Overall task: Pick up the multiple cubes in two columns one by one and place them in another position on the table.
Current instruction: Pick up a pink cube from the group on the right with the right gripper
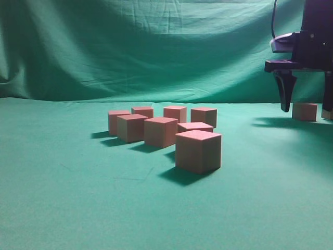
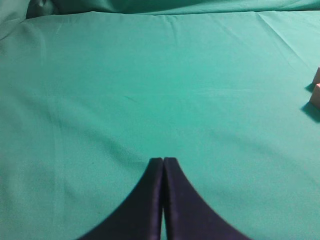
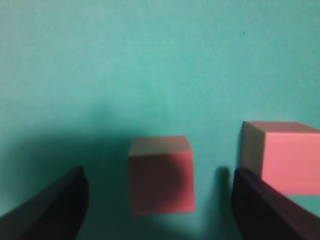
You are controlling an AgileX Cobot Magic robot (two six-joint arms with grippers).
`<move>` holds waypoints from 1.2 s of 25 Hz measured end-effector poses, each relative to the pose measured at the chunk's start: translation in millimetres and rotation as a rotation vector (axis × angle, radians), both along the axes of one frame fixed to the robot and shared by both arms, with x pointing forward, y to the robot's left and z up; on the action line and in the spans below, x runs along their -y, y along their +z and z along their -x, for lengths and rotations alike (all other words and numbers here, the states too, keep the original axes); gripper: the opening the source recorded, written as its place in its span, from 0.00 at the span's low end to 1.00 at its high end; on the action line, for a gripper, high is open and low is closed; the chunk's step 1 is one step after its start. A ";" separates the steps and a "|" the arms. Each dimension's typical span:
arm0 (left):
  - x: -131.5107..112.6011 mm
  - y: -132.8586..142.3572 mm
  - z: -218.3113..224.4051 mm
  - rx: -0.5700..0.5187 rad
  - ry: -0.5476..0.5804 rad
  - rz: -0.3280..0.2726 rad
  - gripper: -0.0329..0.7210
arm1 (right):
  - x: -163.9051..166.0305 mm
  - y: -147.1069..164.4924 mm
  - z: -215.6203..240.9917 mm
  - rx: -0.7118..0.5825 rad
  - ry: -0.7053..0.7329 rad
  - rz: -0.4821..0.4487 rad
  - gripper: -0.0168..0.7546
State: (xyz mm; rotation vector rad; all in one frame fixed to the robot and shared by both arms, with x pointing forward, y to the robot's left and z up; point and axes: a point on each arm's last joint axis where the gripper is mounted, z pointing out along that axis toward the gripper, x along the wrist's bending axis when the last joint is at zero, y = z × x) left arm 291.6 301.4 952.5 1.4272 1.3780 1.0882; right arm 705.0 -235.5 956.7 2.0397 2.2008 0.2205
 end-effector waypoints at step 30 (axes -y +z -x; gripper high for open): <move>0.0 0.0 0.0 0.000 0.000 0.000 0.04 | -28.8 118.7 1.7 0.215 0.072 -0.113 0.35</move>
